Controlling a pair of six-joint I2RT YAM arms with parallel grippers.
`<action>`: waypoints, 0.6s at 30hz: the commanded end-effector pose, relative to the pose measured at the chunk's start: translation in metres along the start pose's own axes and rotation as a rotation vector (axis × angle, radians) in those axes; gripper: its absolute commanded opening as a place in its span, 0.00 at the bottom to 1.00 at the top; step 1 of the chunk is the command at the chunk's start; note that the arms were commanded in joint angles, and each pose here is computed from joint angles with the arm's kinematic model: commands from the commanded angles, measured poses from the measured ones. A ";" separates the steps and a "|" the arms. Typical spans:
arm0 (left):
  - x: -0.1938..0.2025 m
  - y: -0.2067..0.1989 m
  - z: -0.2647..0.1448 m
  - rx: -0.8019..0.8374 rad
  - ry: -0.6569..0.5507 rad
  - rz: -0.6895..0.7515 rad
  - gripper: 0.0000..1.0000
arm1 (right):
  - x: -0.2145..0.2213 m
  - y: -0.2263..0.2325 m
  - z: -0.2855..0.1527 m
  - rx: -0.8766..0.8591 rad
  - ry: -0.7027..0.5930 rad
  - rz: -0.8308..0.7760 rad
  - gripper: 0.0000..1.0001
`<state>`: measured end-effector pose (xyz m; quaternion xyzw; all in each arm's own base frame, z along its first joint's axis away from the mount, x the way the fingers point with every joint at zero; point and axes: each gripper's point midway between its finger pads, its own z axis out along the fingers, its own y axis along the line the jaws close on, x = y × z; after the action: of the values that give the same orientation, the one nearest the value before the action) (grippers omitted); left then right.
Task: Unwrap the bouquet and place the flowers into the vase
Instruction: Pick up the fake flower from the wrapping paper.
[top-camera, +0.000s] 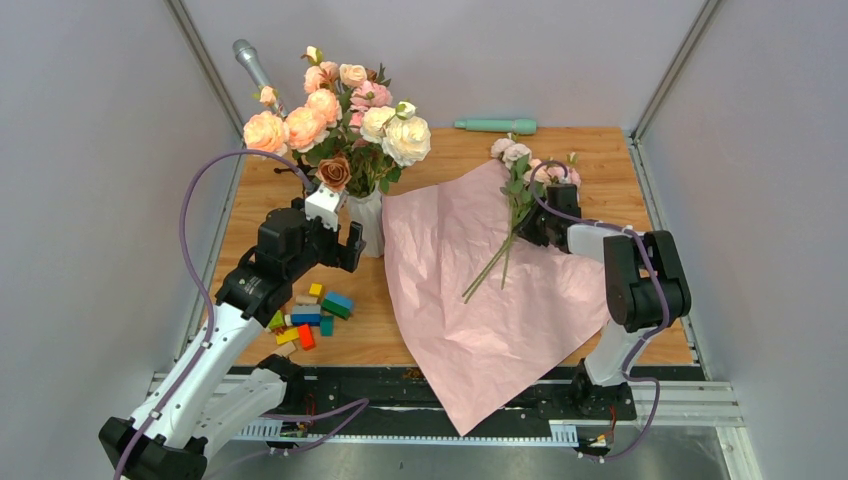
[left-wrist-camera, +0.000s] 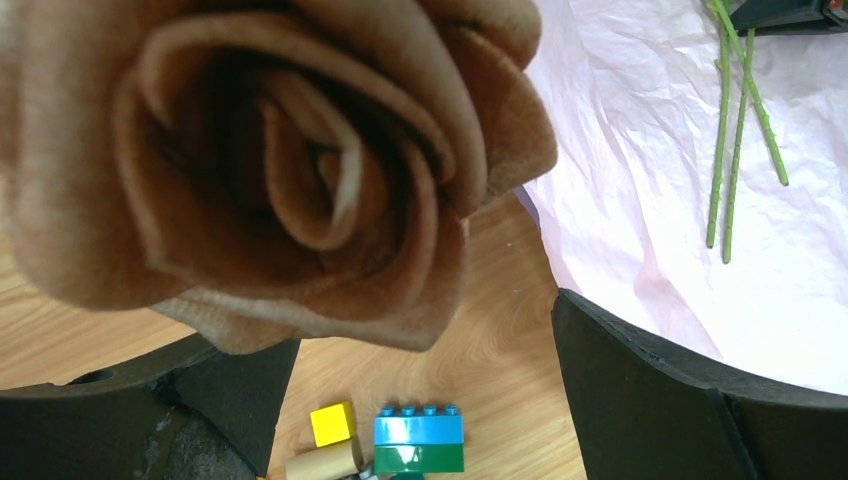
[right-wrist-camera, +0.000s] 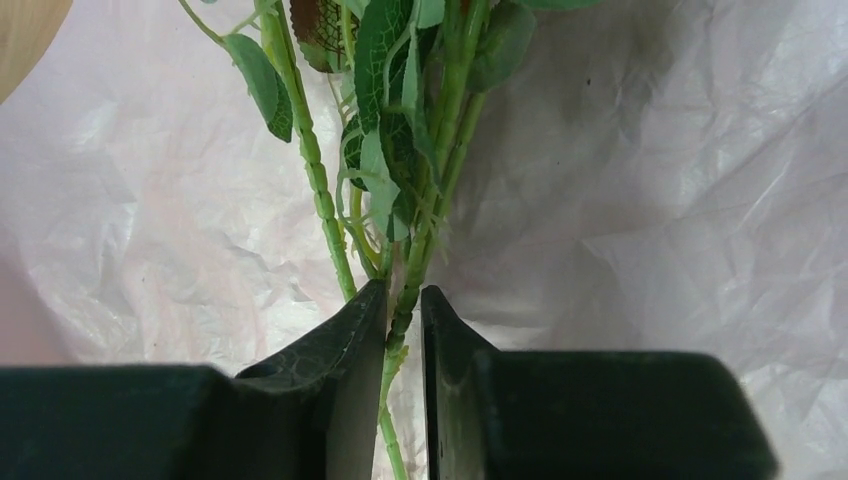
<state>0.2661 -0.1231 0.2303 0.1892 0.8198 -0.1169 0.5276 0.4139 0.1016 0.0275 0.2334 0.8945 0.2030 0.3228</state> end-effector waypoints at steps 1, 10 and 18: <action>-0.002 0.001 0.000 0.001 -0.012 0.020 1.00 | -0.021 0.014 -0.002 -0.045 -0.060 0.019 0.19; -0.002 -0.001 0.000 0.012 -0.014 0.021 1.00 | -0.026 0.017 -0.019 -0.074 -0.088 0.074 0.12; -0.003 -0.001 -0.001 0.013 -0.017 0.021 1.00 | -0.031 0.012 -0.037 -0.052 -0.139 0.098 0.06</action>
<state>0.2659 -0.1236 0.2303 0.1900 0.8197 -0.1181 0.5274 0.4077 0.0932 0.0509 0.2683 0.8724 0.2218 0.3432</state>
